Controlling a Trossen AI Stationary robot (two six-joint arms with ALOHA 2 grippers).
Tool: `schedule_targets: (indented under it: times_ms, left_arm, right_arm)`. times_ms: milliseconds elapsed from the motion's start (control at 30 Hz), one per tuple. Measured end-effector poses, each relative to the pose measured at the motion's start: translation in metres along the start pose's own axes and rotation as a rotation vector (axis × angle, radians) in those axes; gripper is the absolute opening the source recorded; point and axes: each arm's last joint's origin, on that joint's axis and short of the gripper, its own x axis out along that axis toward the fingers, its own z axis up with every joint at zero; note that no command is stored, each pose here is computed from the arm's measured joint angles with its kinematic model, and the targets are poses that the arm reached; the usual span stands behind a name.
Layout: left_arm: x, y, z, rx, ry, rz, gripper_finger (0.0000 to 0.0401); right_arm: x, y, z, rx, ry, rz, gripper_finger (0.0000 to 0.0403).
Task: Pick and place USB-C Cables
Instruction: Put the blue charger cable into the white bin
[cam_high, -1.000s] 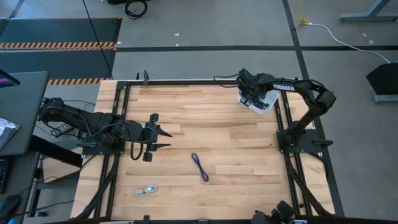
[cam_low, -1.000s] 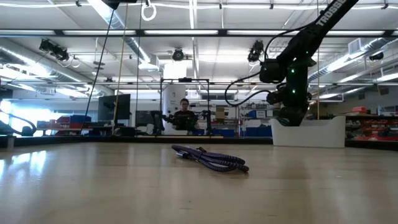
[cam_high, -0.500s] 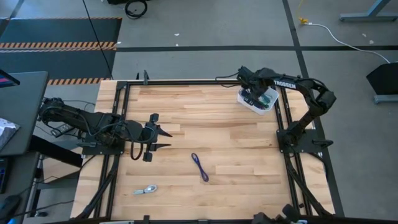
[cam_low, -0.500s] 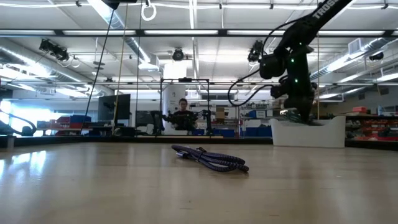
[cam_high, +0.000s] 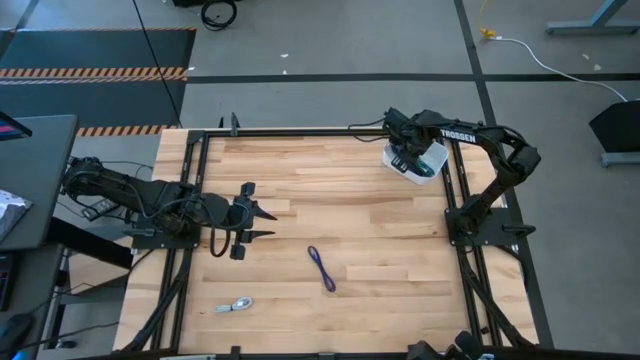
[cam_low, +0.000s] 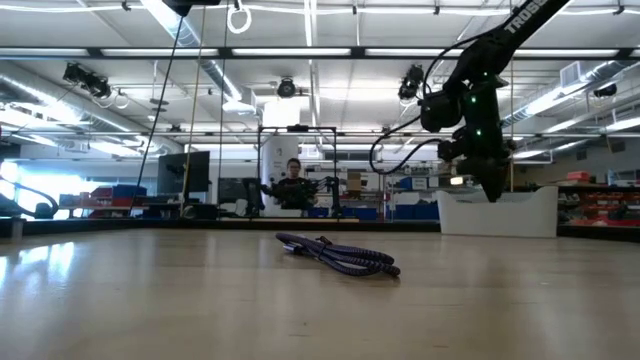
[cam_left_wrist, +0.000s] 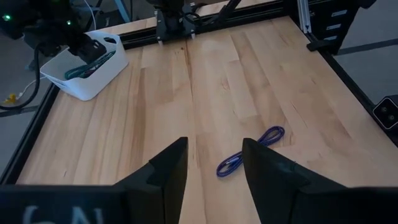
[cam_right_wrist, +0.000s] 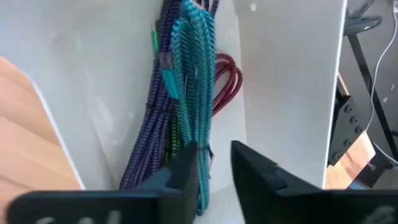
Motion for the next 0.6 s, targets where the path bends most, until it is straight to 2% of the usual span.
schedule_targets:
  times_ms: [133, 267, 467, 600]
  left_arm:
    - [0.000, 0.000, 0.000, 0.000, 0.000, 0.000, 0.0160]
    - [0.000, 0.000, 0.000, 0.001, 0.002, 0.000, 0.0160]
    - [-0.001, 0.000, -0.012, -0.034, 0.124, 0.004, 0.0160]
    - [-0.002, 0.000, -0.020, -0.111, 0.198, 0.027, 0.0160]
  right_arm:
    - [-0.001, 0.002, 0.002, 0.000, -0.026, 0.001, 0.0149]
    - [-0.010, 0.006, 0.004, -0.012, -0.021, 0.003, 0.0179]
    - [-0.046, 0.023, 0.007, -0.016, -0.034, 0.039, 0.0184]
    - [-0.071, 0.047, 0.007, -0.011, -0.084, 0.113, 0.0179]
